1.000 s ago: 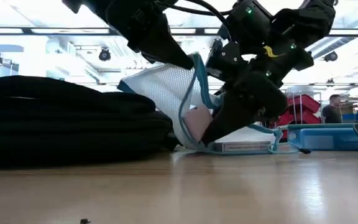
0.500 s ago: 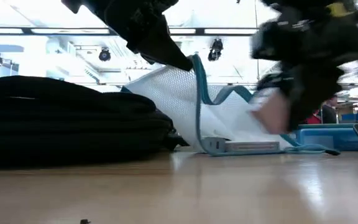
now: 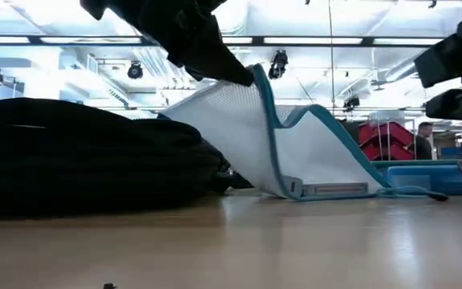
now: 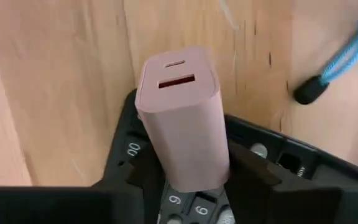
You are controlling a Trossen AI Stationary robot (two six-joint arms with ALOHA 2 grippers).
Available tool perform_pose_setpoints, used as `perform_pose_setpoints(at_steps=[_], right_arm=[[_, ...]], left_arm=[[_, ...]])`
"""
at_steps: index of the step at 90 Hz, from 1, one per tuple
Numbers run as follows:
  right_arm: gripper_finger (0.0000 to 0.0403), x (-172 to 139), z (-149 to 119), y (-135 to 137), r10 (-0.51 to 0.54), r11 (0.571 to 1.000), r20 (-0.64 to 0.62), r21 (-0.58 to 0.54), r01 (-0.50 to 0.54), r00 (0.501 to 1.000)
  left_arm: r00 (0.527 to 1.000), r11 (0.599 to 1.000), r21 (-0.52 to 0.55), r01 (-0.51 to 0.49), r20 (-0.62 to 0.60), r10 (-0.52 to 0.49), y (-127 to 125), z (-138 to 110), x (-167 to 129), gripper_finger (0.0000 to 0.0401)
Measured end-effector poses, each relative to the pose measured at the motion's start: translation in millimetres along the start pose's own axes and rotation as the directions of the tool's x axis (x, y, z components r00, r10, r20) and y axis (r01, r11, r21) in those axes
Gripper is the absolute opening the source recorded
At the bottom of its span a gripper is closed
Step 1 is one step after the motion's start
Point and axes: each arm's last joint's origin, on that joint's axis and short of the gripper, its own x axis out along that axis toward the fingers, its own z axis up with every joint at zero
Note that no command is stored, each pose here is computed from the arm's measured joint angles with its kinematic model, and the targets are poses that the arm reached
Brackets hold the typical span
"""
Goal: Unpack backpack
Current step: Remove the pink charger adapter from the white zipper pouch, then remove the blue charger adapter from the white zipper pouch
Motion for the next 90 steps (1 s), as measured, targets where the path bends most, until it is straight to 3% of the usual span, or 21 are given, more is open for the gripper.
perform_pose_setpoints(at_steps=[18, 27, 36, 53, 66, 90], right_arm=[[0.0197, -7, 5, 3, 0.0, 1.0, 0.018, 0.011, 0.0, 1.0], [0.0225, -9, 13, 1, -0.09, 0.996, 0.146, 0.023, 0.087, 0.985], [0.0245, -10, 28, 2, -0.181, 0.983, 0.357, 0.107, 0.152, 0.916], [0.0257, -1, 52, 6, -0.239, 0.959, 0.587, 0.268, 0.093, 0.773], [0.0248, 25, 64, -4, -0.339, 0.917, 0.641, 0.389, 0.09, 0.688], [0.0262, 56, 88, -22, -0.469, 0.843, 0.642, 0.531, 0.09, 0.607]], left_arm=[[1.0, 1.0, 0.027, -0.001, 0.026, 0.0, 0, -2, 1, 0.0], [1.0, 1.0, 0.027, 0.0, 0.024, 0.0, 0, -2, 1, 0.0], [1.0, 1.0, 0.02, 0.002, 0.025, -0.002, -1, -3, 1, 0.0], [1.0, 1.0, 0.027, 0.011, 0.027, -0.012, -5, -3, 0, 0.0], [0.999, 0.999, 0.037, 0.02, 0.028, -0.022, -9, -3, -1, 0.0], [0.998, 0.997, 0.065, 0.044, 0.032, -0.046, -19, -3, -3, 0.0]])
